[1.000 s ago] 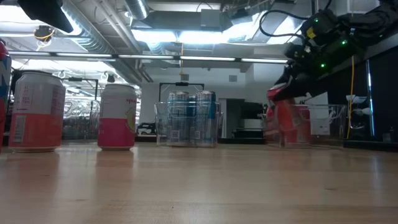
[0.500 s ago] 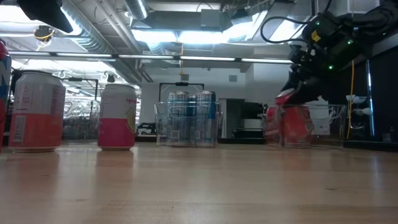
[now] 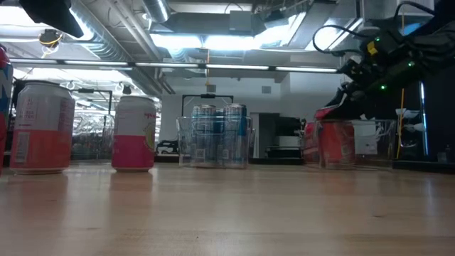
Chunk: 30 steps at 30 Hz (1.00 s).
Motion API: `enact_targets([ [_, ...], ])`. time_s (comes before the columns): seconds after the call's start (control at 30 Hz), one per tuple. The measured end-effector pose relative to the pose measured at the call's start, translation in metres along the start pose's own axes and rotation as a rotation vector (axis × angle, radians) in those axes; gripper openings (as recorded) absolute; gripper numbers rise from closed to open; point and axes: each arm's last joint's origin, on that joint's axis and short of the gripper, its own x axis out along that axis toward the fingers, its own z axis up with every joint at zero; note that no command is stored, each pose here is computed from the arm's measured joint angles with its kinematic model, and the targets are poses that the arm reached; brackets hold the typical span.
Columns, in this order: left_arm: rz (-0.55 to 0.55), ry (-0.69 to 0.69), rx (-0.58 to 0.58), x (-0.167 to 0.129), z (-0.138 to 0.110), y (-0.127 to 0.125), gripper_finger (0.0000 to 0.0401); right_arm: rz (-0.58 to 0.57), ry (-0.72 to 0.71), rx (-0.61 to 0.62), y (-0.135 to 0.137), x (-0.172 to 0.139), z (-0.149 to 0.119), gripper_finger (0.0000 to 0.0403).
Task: Sort soda cans
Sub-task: Put the orange soda can into the right transparent bin
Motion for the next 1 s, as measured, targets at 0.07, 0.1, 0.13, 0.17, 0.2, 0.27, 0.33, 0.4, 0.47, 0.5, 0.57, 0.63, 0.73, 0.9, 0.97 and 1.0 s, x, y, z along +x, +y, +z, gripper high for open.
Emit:
enact_targets([
  [0.07, 0.0, 0.0, 0.012, 0.0, 0.0, 0.0, 0.0363, -0.009, 0.01, 0.019, -0.0011, -0.0003, -0.0027, 0.0296],
  [0.1, 0.001, -0.001, 0.015, 0.0001, 0.0001, 0.0, 0.0363, -0.017, 0.01, 0.036, -0.0018, -0.0004, -0.0036, 0.0296],
  [0.13, 0.003, -0.002, 0.015, 0.0004, 0.0005, 0.0003, 0.0363, -0.026, 0.005, 0.05, -0.0028, -0.0005, -0.0038, 0.0296],
  [0.17, 0.006, -0.003, 0.013, 0.0007, 0.0008, 0.0007, 0.0363, -0.034, -0.001, 0.063, -0.0033, -0.0005, -0.0034, 0.0296],
  [0.2, 0.007, -0.003, 0.011, 0.001, 0.0012, 0.0009, 0.0363, -0.043, -0.006, 0.069, -0.0038, -0.0004, -0.003, 0.0296],
  [0.27, 0.008, -0.004, 0.01, 0.0011, 0.0012, 0.001, 0.0363, -0.057, -0.013, 0.086, -0.0044, -0.0003, -0.0025, 0.0296],
  [0.33, 0.008, -0.004, 0.01, 0.0011, 0.0013, 0.001, 0.0363, -0.076, -0.005, 0.105, -0.005, -0.0002, -0.0027, 0.0298],
  [0.4, 0.008, -0.004, 0.009, 0.001, 0.0013, 0.0009, 0.0363, -0.092, 0.011, 0.113, -0.0052, -0.0002, -0.0033, 0.0304],
  [0.47, 0.008, -0.004, 0.008, 0.001, 0.0012, 0.0009, 0.0363, -0.102, 0.02, 0.108, -0.0056, -0.0003, -0.0034, 0.0317],
  [0.5, 0.008, -0.004, 0.007, 0.0011, 0.0012, 0.0009, 0.0363, -0.105, 0.023, 0.1, -0.0057, -0.0003, -0.0035, 0.0324],
  [0.57, 0.008, -0.004, 0.007, 0.0011, 0.0012, 0.0009, 0.0363, -0.11, 0.026, 0.091, -0.006, -0.0003, -0.0034, 0.0341],
  [0.63, 0.008, -0.004, 0.007, 0.0011, 0.0012, 0.0009, 0.0363, -0.117, 0.027, 0.085, -0.0063, -0.0004, -0.0032, 0.0356],
  [0.73, 0.008, -0.003, 0.01, 0.001, 0.0012, 0.0009, 0.0363, -0.124, 0.027, 0.08, -0.0066, -0.0003, -0.0031, 0.0372],
  [0.9, 0.007, -0.003, 0.007, 0.001, 0.0012, 0.0009, 0.0363, -0.129, 0.031, 0.078, -0.0066, -0.0003, -0.0034, 0.0381],
  [0.97, 0.008, -0.003, 0.007, 0.001, 0.0012, 0.0009, 0.0363, -0.124, 0.028, 0.076, -0.0065, -0.0002, -0.0033, 0.038],
  [1.0, 0.008, -0.003, 0.006, 0.0011, 0.0012, 0.0009, 0.0363, -0.122, 0.023, 0.076, -0.0066, -0.0001, -0.003, 0.0379],
])
